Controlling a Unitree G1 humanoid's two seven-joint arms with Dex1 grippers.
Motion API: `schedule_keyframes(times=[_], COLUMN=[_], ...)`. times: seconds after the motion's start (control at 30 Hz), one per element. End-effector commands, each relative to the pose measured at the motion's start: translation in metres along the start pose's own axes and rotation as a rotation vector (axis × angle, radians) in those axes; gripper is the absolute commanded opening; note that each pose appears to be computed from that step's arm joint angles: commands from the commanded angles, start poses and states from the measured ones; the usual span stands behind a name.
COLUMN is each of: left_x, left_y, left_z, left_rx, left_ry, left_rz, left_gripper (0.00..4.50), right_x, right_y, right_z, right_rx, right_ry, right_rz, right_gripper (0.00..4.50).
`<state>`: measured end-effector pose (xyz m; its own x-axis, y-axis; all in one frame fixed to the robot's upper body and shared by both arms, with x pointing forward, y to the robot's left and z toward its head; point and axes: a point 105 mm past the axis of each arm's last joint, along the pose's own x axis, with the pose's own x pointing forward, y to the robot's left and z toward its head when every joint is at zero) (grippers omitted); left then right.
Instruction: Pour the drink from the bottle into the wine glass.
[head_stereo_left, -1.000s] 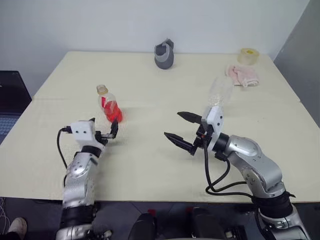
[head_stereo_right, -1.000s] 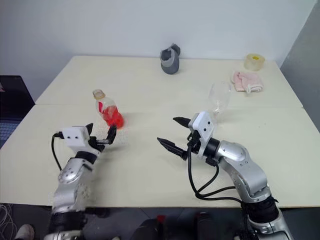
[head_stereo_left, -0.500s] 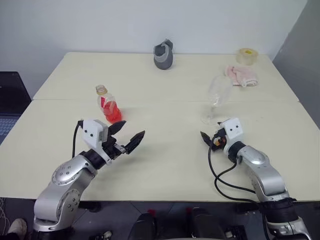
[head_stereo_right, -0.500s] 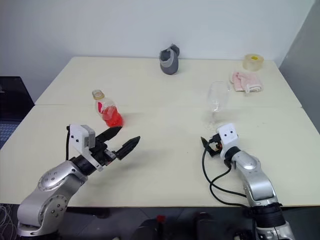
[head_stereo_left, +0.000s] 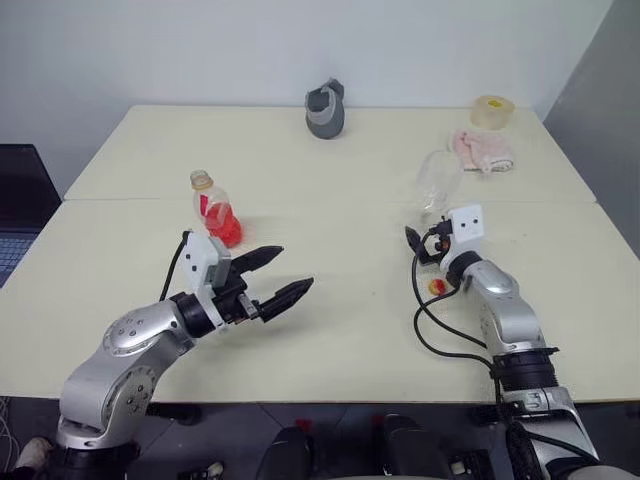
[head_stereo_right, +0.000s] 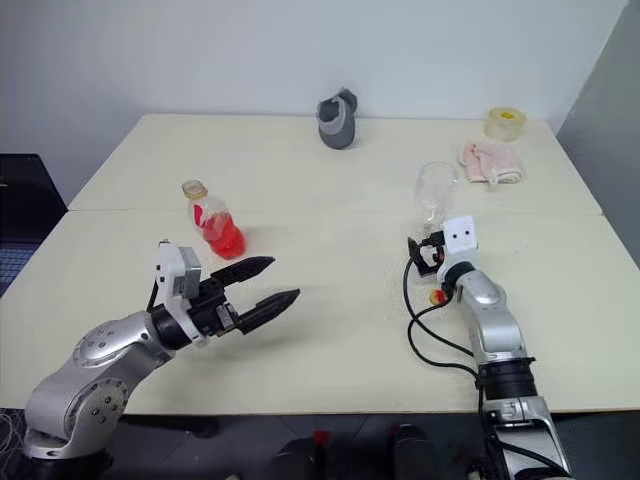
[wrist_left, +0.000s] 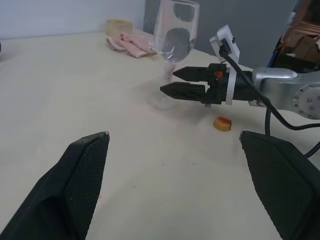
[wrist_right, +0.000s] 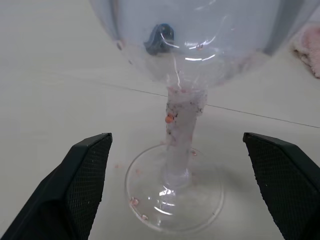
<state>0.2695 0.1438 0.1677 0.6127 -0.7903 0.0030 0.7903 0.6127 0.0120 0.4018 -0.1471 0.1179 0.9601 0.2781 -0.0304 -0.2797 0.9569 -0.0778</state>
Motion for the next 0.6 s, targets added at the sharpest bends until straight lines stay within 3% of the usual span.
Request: schedule_keyframes(times=[0.03,0.17,0.23,0.43,0.6], left_x=[0.003,0.005,0.004,0.001,-0.001], left_y=[0.003,0.003,0.002,0.001,0.000], left_z=[0.007,0.008,0.008,0.006,0.006], left_rx=[0.046,0.052,0.055,0.055,0.049], left_ry=[-0.021,-0.026,-0.028,-0.028,-0.035], left_rz=[-0.001,-0.005,-0.003,0.012,0.034], left_gripper=[4.47,4.47,4.50,4.50,4.50], right_x=[0.008,0.019,0.021,0.020,0.019], right_y=[-0.002,-0.001,-0.003,-0.009,0.007], right_z=[0.013,0.013,0.012,0.013,0.021], right_rx=[-0.003,0.022,0.010,-0.006,-0.031], right_ry=[-0.060,-0.072,-0.071,-0.090,-0.121], right_rz=[-0.010,-0.017,-0.028,-0.037,0.044], right_gripper=[4.50,4.50,4.11,2.02,0.21])
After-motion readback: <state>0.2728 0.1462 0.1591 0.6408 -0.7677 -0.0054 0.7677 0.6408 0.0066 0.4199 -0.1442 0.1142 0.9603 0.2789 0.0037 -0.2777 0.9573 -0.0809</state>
